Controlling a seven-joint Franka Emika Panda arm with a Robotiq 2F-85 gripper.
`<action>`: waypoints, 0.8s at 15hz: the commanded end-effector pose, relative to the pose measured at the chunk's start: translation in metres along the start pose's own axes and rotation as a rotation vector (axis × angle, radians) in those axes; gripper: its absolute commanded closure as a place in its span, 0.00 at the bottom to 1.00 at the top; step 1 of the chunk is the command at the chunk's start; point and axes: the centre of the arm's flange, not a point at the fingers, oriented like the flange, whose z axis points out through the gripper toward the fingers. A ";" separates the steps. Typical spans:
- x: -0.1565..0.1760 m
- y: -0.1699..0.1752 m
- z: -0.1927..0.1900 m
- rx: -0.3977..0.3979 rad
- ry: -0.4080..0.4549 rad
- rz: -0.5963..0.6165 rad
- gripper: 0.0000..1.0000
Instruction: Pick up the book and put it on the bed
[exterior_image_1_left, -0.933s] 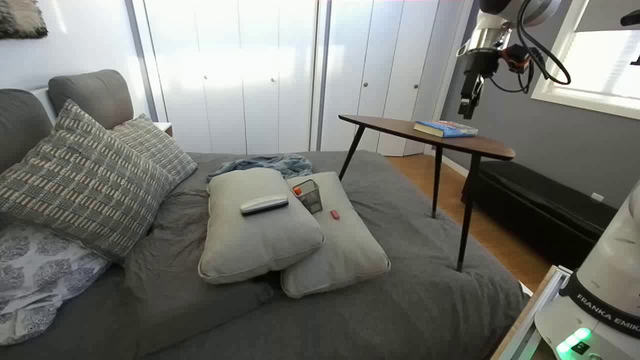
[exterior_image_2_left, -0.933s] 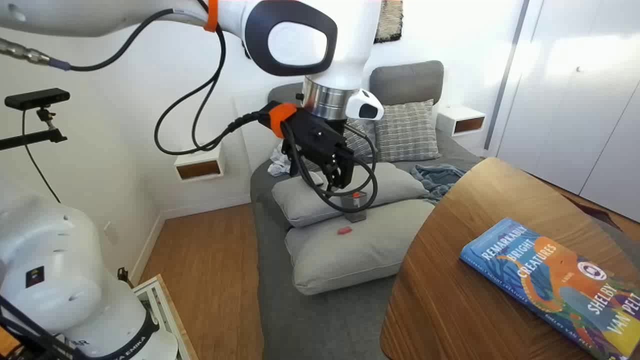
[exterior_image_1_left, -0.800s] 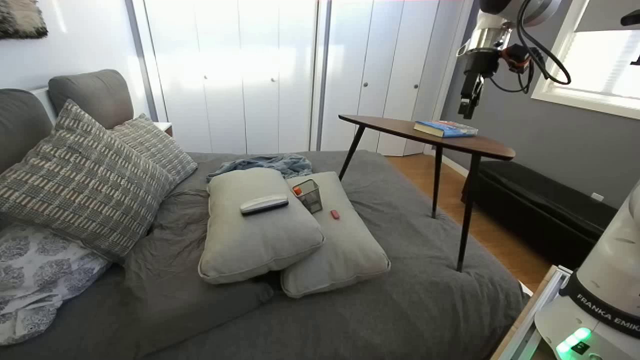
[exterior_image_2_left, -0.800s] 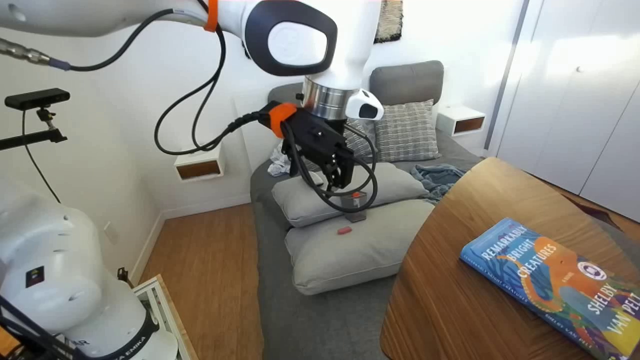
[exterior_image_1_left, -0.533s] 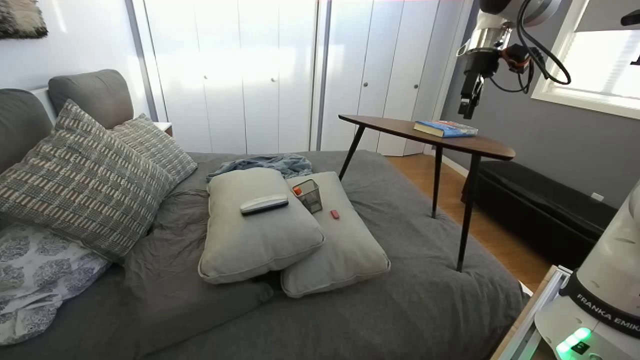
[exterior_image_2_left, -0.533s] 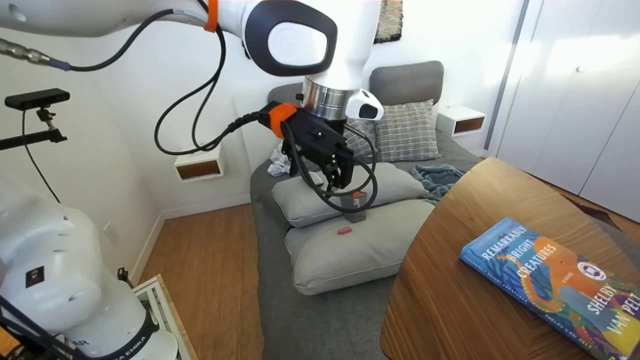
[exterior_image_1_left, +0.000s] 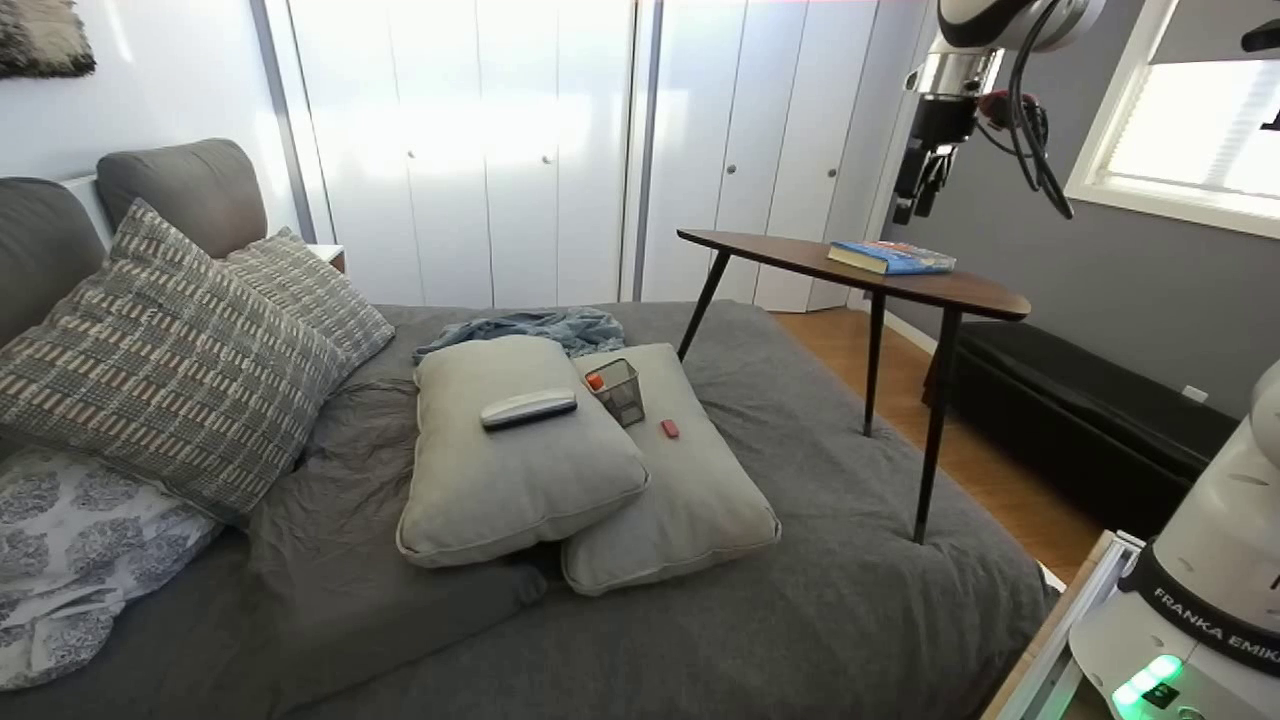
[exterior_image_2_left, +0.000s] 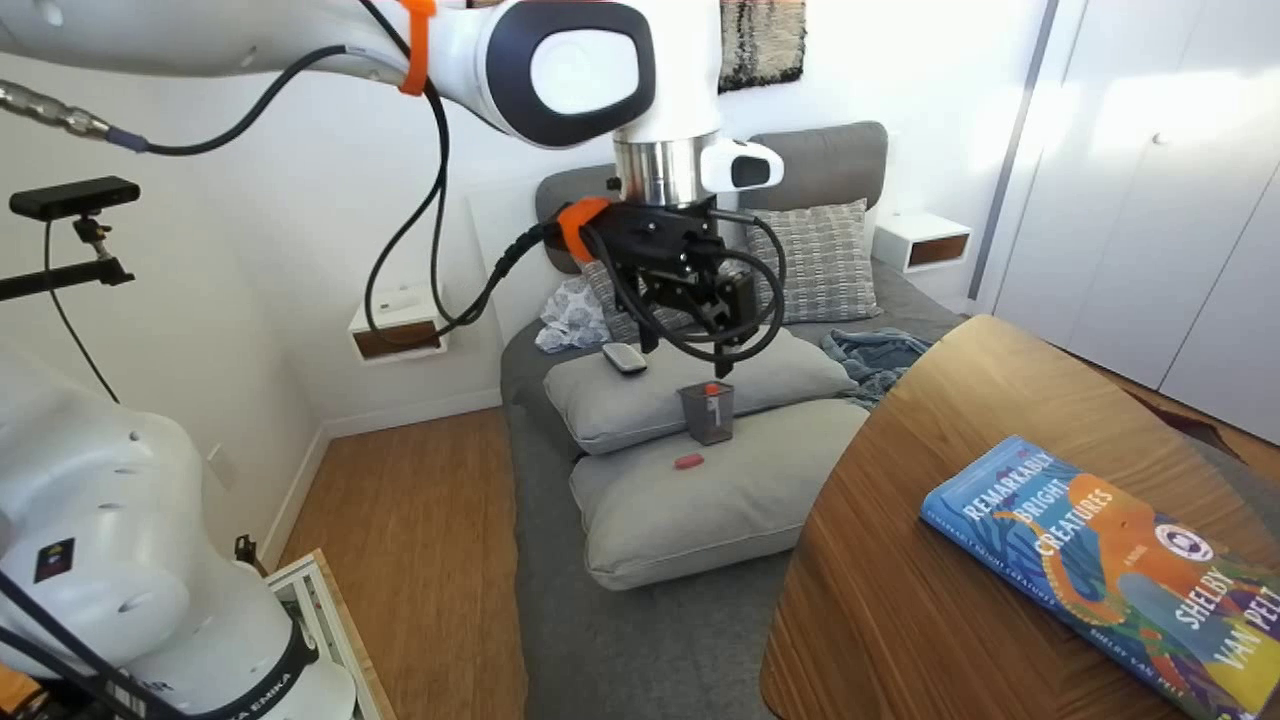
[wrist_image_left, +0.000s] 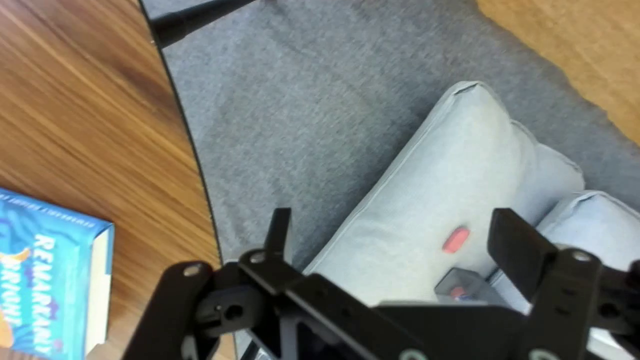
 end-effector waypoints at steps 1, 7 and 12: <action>0.007 0.000 0.006 -0.187 0.027 0.069 0.00; 0.025 0.032 0.022 -0.485 0.054 0.182 0.00; 0.041 0.064 0.052 -0.734 0.040 0.272 0.00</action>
